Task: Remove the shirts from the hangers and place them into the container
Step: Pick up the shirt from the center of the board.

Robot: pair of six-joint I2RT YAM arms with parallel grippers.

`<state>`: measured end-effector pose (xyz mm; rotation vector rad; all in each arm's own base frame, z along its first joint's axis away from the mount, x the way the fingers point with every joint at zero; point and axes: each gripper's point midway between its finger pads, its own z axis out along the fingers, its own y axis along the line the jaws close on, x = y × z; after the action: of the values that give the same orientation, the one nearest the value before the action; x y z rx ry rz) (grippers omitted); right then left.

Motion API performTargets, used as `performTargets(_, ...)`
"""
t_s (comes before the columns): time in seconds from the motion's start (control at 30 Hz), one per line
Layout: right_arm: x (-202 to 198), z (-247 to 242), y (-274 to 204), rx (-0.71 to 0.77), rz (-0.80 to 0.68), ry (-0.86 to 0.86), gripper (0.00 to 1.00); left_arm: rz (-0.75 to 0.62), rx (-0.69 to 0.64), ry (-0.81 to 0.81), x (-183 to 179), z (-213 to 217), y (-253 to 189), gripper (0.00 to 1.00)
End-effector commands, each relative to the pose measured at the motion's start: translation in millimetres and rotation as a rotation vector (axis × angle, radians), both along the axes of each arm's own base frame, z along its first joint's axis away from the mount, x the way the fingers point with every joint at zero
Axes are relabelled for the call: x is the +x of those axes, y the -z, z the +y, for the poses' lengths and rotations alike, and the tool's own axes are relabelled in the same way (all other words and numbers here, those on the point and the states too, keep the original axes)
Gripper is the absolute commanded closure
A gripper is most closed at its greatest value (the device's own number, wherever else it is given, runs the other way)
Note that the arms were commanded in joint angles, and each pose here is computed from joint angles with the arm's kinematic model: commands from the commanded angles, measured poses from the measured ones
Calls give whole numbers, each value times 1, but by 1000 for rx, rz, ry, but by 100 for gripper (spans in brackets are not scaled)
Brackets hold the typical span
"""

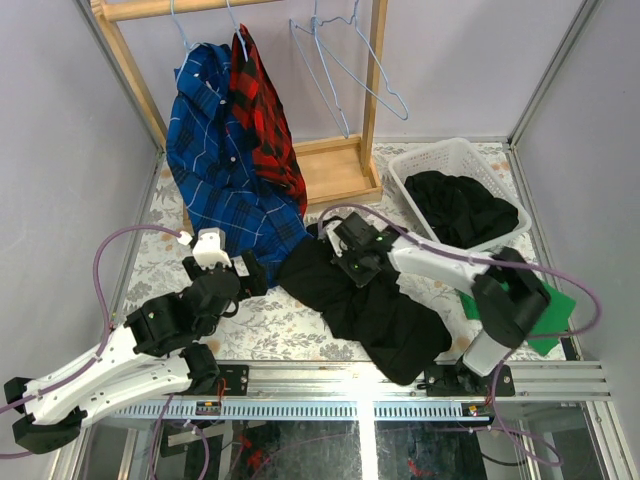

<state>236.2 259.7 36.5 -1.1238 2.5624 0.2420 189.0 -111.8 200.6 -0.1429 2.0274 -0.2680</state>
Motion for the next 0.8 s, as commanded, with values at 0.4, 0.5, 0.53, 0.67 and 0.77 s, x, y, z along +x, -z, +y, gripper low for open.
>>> performTargets(0.4,23,-31,-186,547,-651,237,95,-20,-12,-34,3,3,-5,0)
performTargets(0.5,32,-50,-160,392,-595,301,94,-19,-12,-31,3,3,-5,0)
performTargets(0.53,36,-58,-147,345,-560,346,94,-19,-13,-30,3,3,-5,0)
performTargets(0.67,24,-65,-82,218,-341,385,92,-19,-14,-27,2,3,-6,0)
performTargets(0.77,26,-69,-45,135,-274,441,63,-19,-14,-25,2,3,-6,0)
